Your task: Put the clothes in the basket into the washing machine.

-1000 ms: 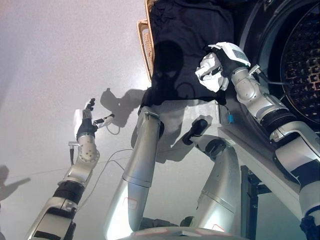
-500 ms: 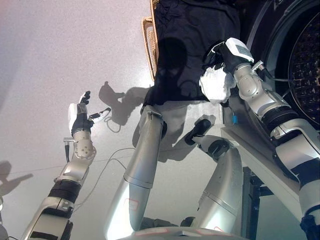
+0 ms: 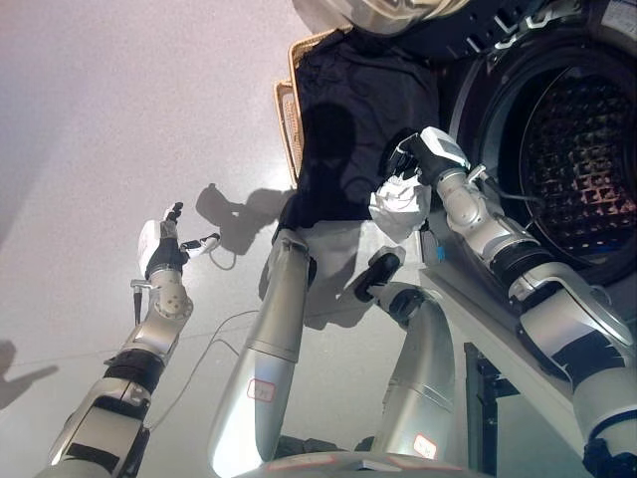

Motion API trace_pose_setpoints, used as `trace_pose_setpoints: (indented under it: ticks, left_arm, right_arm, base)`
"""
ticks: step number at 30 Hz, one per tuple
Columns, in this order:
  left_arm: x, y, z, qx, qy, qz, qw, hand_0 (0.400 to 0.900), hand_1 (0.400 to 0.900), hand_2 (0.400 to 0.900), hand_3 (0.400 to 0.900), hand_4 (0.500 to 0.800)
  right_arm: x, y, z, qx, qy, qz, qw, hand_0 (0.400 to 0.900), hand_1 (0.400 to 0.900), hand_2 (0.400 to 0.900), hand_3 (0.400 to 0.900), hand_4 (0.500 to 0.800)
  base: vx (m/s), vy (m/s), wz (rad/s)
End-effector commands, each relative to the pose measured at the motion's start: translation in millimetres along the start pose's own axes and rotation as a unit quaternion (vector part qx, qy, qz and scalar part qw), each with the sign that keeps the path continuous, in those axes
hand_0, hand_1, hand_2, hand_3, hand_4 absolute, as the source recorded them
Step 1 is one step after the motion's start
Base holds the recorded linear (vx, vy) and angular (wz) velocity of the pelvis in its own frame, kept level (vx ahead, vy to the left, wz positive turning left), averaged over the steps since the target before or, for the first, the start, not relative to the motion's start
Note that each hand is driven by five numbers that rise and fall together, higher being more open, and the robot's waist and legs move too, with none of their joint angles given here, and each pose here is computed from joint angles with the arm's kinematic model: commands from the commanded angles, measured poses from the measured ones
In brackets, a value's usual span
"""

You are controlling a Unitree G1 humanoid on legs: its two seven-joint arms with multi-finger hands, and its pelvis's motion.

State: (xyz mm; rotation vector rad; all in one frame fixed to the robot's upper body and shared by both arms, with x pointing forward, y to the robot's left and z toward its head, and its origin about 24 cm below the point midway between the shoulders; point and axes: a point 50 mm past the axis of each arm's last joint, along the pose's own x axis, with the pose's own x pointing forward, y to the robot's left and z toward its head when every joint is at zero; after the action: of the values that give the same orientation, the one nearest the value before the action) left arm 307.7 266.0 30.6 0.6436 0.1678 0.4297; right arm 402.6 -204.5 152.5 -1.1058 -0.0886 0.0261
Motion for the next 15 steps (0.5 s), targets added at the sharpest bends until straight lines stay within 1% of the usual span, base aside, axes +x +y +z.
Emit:
trace_pose_setpoints:
  ticks: [1,3,5,9,10,11,13,15]
  left_arm:
    - [-18.9,1,-57,0.036,0.096,0.008,0.995,0.9,0.9,0.9,0.9,0.8]
    - [-18.2,-1,-60,0.041,0.105,0.004,0.994,0.9,0.9,0.9,0.9,0.8]
    - [-20.8,-6,-67,0.051,0.122,-0.009,0.991,0.9,0.9,0.9,0.9,0.8]
    - [-21.8,-7,-71,0.055,0.134,-0.012,0.989,0.9,0.9,0.9,0.9,0.8]
    - [-18.4,-9,-70,0.078,0.142,-0.01,0.987,0.9,0.9,0.9,0.9,0.8]
    - [-11.1,-6,-62,0.07,0.129,-0.004,0.989,0.9,0.9,0.9,0.9,0.8]
    - [-13.9,-4,-69,0.063,0.144,-0.008,0.988,0.9,0.9,0.9,0.9,0.8]
    - [-13.9,-3,-69,0.06,0.145,-0.006,0.988,0.9,0.9,0.9,0.9,0.8]
  right_arm:
    - [-11,29,-18,0.032,0.033,0.014,0.999,0.9,0.9,0.9,0.9,0.8]
    - [-10,32,-16,0.034,0.033,0.016,0.999,0.9,0.9,0.9,0.9,0.8]
    - [-13,44,-17,0.043,0.039,0.028,0.998,0.9,0.9,0.9,0.9,0.8]
    - [-15,53,-18,0.046,0.044,0.039,0.997,0.9,0.9,0.9,0.9,0.8]
    - [-15,57,-12,0.032,0.033,0.053,0.998,0.9,0.9,0.9,0.9,0.8]
    - [-11,51,-13,0.018,0.038,0.047,0.998,0.9,0.9,0.9,0.9,0.8]
    - [-6,41,-13,-0.006,0.046,0.043,0.998,0.9,0.9,0.9,0.9,0.8]
    - [-3,34,-12,-0.022,0.045,0.037,0.998,0.9,0.9,0.9,0.9,0.8]
  base:
    - [0.043,0.005,-0.05]
    - [0.017,0.004,-0.03]
    - [0.045,-0.009,0.01]
    - [0.011,0.006,-0.02]
    - [-0.016,0.048,-0.15]
    - [-0.022,0.065,-0.16]
    - [-0.034,0.063,-0.12]
    - [-0.049,0.045,-0.04]
